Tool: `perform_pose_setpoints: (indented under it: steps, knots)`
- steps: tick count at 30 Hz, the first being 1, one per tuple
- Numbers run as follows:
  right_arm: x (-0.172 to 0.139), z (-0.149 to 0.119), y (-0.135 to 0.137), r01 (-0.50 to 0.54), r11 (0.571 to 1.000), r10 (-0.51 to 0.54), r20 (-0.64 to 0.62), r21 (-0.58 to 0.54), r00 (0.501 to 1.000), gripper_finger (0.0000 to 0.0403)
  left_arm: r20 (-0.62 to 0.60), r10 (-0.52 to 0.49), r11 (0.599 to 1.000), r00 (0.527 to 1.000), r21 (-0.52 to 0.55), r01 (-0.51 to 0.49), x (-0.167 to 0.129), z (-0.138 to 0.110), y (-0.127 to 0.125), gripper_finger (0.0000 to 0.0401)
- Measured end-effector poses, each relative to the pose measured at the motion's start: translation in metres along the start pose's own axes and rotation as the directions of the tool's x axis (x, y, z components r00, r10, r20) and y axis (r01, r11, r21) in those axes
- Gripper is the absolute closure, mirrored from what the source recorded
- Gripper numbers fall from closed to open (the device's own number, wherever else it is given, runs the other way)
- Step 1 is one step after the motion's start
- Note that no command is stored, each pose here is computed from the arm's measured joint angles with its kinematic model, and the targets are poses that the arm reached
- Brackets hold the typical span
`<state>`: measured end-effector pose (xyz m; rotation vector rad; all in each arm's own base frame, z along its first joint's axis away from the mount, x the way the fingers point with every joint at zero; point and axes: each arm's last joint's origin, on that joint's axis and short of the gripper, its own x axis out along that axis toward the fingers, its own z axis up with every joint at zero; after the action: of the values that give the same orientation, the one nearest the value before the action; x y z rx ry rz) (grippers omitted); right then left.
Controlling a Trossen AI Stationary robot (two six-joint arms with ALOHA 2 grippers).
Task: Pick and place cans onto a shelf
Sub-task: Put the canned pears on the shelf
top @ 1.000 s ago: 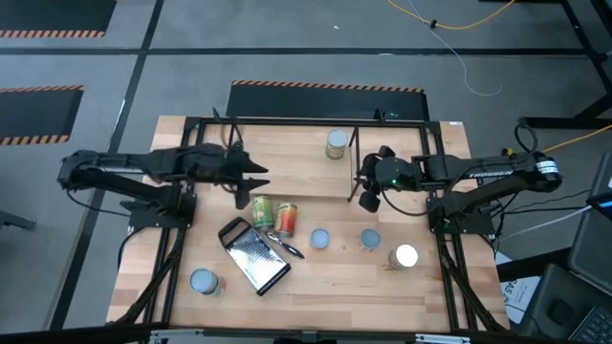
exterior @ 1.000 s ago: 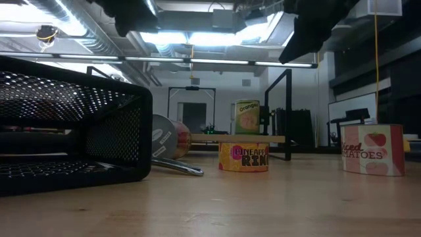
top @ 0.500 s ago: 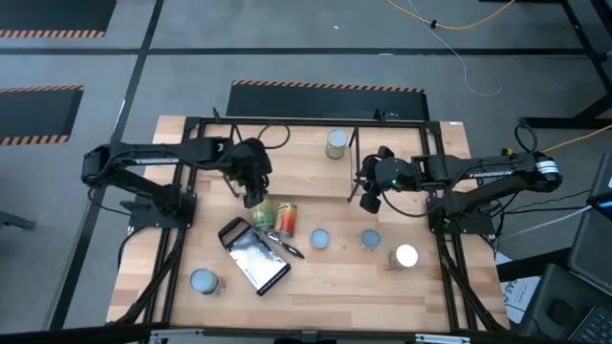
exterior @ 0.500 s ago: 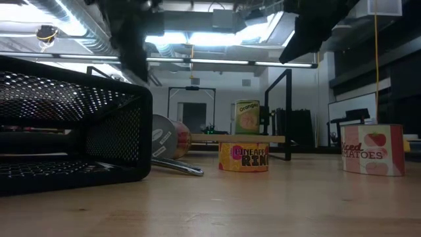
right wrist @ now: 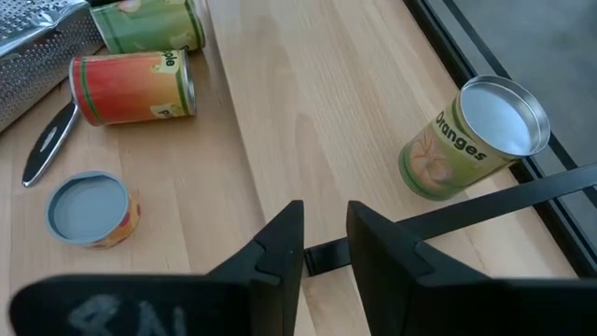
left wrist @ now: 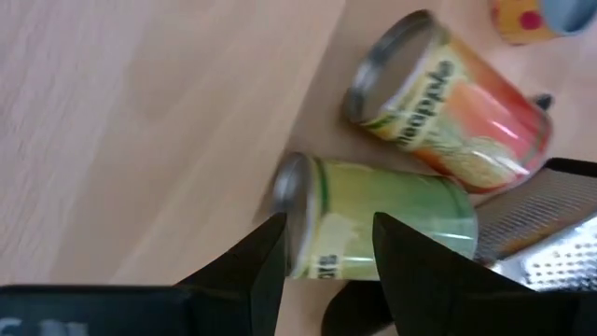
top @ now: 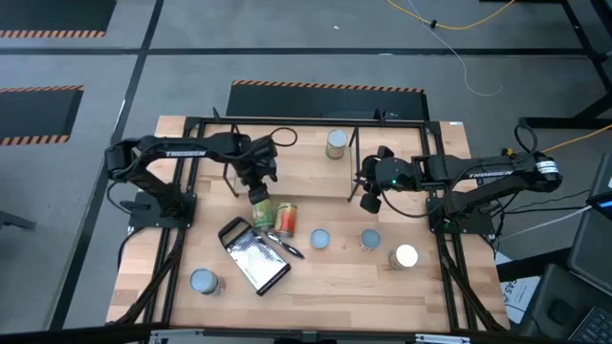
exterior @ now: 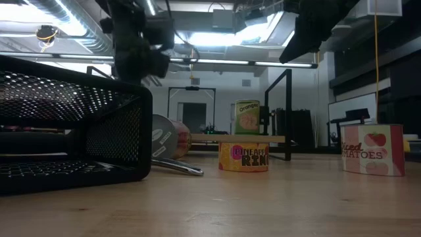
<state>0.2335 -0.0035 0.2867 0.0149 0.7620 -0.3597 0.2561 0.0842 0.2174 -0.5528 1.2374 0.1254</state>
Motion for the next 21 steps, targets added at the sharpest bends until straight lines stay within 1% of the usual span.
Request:
perform_pose_setpoints:
  steps: [6, 14, 21]
  knots:
    - [0.0, 0.0, 0.0, 0.0, 1.0, 0.0, 0.0, -0.021, 1.0, 0.0313, -0.066, -0.062, 0.997, 0.996, -0.048, 0.059, 0.016, 0.004, 0.009, 0.0249]
    - [0.0, 0.0, 0.0, 0.0, 1.0, 0.0, 0.0, -0.022, 1.0, 0.0313, -0.125, -0.155, 0.986, 0.98, -0.079, 0.146, 0.031, 0.006, 0.011, 0.0249]
    - [0.0, 0.0, 0.0, 0.0, 1.0, 0.0, 0.0, -0.021, 1.0, 0.0313, -0.139, -0.161, 0.985, 0.977, -0.086, 0.15, 0.034, 0.006, 0.012, 0.0266]
